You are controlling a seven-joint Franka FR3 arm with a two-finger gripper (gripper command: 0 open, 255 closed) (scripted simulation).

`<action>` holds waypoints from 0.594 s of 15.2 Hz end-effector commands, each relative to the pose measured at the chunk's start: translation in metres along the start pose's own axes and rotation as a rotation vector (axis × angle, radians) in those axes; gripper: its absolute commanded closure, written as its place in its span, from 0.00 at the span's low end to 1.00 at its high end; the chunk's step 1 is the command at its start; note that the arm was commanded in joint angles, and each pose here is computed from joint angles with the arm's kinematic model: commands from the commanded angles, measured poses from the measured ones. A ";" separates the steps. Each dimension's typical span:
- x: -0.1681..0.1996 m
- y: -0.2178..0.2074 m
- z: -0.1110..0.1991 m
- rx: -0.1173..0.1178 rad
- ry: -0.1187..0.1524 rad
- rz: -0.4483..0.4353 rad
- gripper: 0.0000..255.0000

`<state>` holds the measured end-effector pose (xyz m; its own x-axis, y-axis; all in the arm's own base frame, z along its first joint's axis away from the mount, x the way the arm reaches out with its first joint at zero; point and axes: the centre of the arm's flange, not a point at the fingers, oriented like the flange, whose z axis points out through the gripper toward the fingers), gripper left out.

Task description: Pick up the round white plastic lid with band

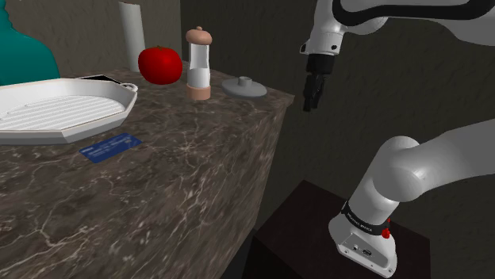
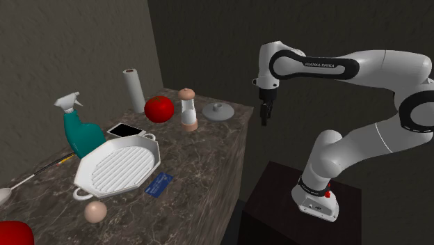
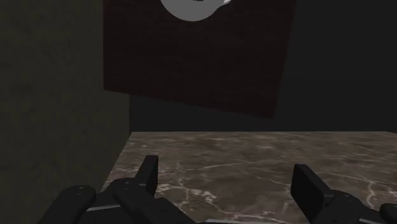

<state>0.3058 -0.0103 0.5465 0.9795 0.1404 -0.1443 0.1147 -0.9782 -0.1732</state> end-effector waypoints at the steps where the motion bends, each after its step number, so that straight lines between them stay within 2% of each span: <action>1: 0.000 0.000 0.000 0.000 0.000 0.000 0.00; 9: 0.087 -0.025 -0.040 -0.071 0.060 -0.010 0.00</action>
<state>0.3833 0.0197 0.5691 0.9855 0.1424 -0.0918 0.1317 -0.9847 -0.1138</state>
